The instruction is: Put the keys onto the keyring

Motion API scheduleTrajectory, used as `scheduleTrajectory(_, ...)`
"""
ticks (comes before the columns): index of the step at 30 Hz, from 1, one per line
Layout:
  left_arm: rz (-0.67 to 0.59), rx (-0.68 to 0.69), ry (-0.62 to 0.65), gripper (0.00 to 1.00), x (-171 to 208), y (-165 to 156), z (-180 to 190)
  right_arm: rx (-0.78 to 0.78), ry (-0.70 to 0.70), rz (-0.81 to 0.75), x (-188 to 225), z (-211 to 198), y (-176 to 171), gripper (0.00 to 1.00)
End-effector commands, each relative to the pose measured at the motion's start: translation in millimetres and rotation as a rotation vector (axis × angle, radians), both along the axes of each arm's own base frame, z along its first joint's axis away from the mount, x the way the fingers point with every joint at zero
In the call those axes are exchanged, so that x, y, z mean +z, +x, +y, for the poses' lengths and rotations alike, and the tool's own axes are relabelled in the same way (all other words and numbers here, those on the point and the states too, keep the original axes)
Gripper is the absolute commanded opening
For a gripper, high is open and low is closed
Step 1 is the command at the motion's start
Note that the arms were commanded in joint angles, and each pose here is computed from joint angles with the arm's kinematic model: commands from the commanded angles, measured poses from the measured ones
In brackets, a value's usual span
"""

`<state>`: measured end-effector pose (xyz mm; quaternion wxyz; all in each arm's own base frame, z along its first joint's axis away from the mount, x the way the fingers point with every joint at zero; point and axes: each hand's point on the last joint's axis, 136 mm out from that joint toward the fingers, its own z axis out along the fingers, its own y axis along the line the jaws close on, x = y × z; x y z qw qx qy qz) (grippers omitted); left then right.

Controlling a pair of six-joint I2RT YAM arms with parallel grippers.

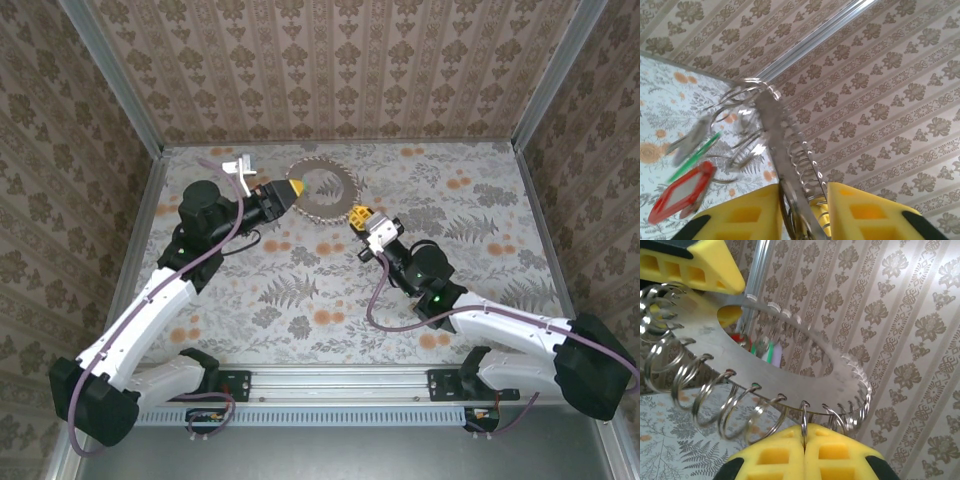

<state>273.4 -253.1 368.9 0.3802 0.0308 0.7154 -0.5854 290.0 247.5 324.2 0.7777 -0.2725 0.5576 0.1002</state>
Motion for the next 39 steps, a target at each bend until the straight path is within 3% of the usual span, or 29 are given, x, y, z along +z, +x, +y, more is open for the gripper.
scheduleTrajectory(1,0.038,-0.013,0.018,0.39,-10.4,1.9,-0.7,0.052,0.080,-0.033,31.2,-0.2,-7.7,0.00)
scheduleTrajectory(3,0.058,-0.008,0.025,0.34,-17.1,4.0,-1.0,0.063,0.088,-0.025,31.3,0.1,-8.5,0.00)
scheduleTrajectory(9,0.121,0.012,0.059,0.35,-42.6,9.7,0.1,0.064,0.087,0.030,24.5,-1.2,-4.1,0.00)
scheduleTrajectory(16,0.182,0.056,0.082,0.02,-73.7,13.5,6.1,0.149,0.119,0.192,11.5,-0.9,-0.7,0.00)
scheduleTrajectory(21,0.159,0.080,0.073,0.02,-71.1,16.0,10.2,0.143,0.027,0.269,-3.1,-2.4,-2.3,0.00)
scheduleTrajectory(25,0.150,0.078,0.070,0.01,-67.3,18.4,9.1,0.177,-0.043,0.210,-0.5,4.9,-12.6,0.00)
scheduleTrajectory(32,0.147,0.042,0.070,0.00,-64.0,16.3,3.6,0.026,-0.126,0.066,14.1,3.3,-1.9,0.00)
scheduleTrajectory(35,0.146,0.048,0.069,0.01,-63.0,16.4,4.9,0.040,-0.125,0.058,13.6,7.8,-0.1,0.00)
scheduleTrajectory(37,0.154,0.056,0.076,0.04,-64.2,16.7,6.4,0.050,-0.090,0.069,13.0,6.8,0.8,0.00)
scheduleTrajectory(39,0.162,0.071,0.090,0.16,-67.9,16.8,9.2,0.065,-0.073,0.098,8.3,4.6,1.2,0.00)
